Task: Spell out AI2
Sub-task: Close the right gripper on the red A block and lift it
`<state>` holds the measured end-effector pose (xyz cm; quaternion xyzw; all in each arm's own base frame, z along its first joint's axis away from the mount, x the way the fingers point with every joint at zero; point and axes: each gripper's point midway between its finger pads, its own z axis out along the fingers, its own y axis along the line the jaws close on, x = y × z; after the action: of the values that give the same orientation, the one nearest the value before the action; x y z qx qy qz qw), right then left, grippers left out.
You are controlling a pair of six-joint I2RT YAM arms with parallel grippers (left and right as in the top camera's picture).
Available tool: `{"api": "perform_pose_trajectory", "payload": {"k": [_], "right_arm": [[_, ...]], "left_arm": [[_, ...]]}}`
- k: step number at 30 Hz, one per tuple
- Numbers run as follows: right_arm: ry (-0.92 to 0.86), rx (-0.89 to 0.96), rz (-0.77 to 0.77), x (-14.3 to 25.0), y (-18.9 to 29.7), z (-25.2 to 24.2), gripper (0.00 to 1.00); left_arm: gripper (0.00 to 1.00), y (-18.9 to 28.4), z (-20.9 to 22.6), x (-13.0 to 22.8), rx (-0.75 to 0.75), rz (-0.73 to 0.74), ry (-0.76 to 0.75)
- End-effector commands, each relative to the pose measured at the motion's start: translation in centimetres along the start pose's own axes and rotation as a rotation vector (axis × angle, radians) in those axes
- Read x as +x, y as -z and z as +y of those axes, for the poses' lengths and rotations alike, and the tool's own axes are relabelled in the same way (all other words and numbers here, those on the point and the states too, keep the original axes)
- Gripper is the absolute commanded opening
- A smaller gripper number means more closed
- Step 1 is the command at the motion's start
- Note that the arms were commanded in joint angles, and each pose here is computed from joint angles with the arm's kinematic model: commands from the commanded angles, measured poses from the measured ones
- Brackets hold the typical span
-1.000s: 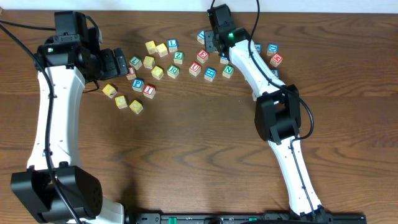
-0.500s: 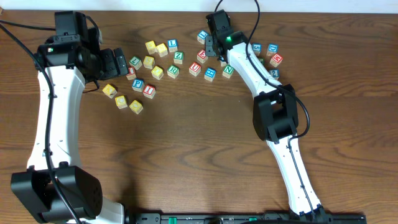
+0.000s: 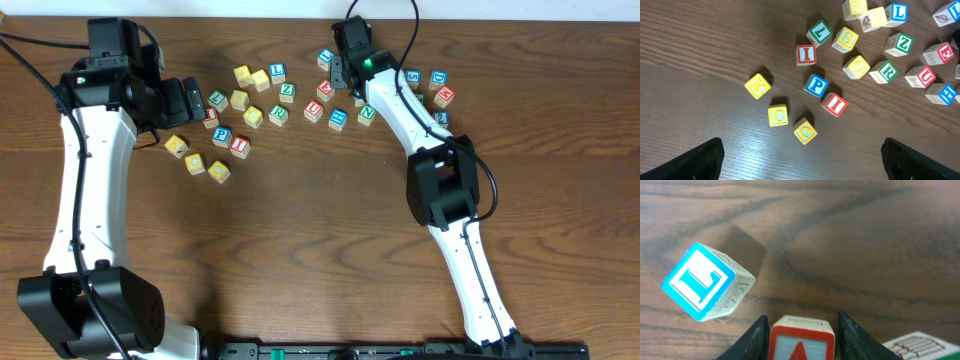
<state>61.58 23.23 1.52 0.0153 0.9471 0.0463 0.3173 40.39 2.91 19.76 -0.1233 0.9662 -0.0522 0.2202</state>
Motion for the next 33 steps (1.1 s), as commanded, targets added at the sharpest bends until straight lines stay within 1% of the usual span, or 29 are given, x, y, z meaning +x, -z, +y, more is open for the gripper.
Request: {"api": "perform_pose_trajectory", "payload": {"k": [1, 7, 12, 19, 25, 29, 33], "right_arm": [[0.033, 0.012, 0.0, 0.4, -0.7, -0.2, 0.38], [0.043, 0.01, -0.007, 0.2, -0.6, -0.1, 0.35], [0.046, 0.008, -0.008, 0.2, -0.6, -0.1, 0.27], [0.036, -0.011, -0.061, -2.3, 1.7, 0.4, 0.22], [0.092, -0.032, -0.134, -6.0, 6.8, 0.9, 0.18], [0.119, -0.042, -0.157, -8.1, 12.1, 0.9, 0.17], [0.153, -0.042, -0.158, -9.1, 17.6, 0.5, 0.17]], "left_arm": [[0.99, 0.6, 0.0, -0.7, -0.003, -0.024, -0.014], [0.99, 0.6, 0.0, -0.7, -0.003, -0.024, -0.014], [0.99, 0.6, 0.0, -0.7, -0.003, -0.024, -0.014], [0.99, 0.6, 0.0, -0.7, -0.003, -0.024, -0.014], [0.99, 0.6, 0.0, -0.7, -0.003, -0.025, -0.014], [0.99, 0.6, -0.1, -1.0, -0.001, -0.035, -0.015], [0.99, 0.6, -0.1, -1.2, 0.0, -0.042, -0.015]]}}
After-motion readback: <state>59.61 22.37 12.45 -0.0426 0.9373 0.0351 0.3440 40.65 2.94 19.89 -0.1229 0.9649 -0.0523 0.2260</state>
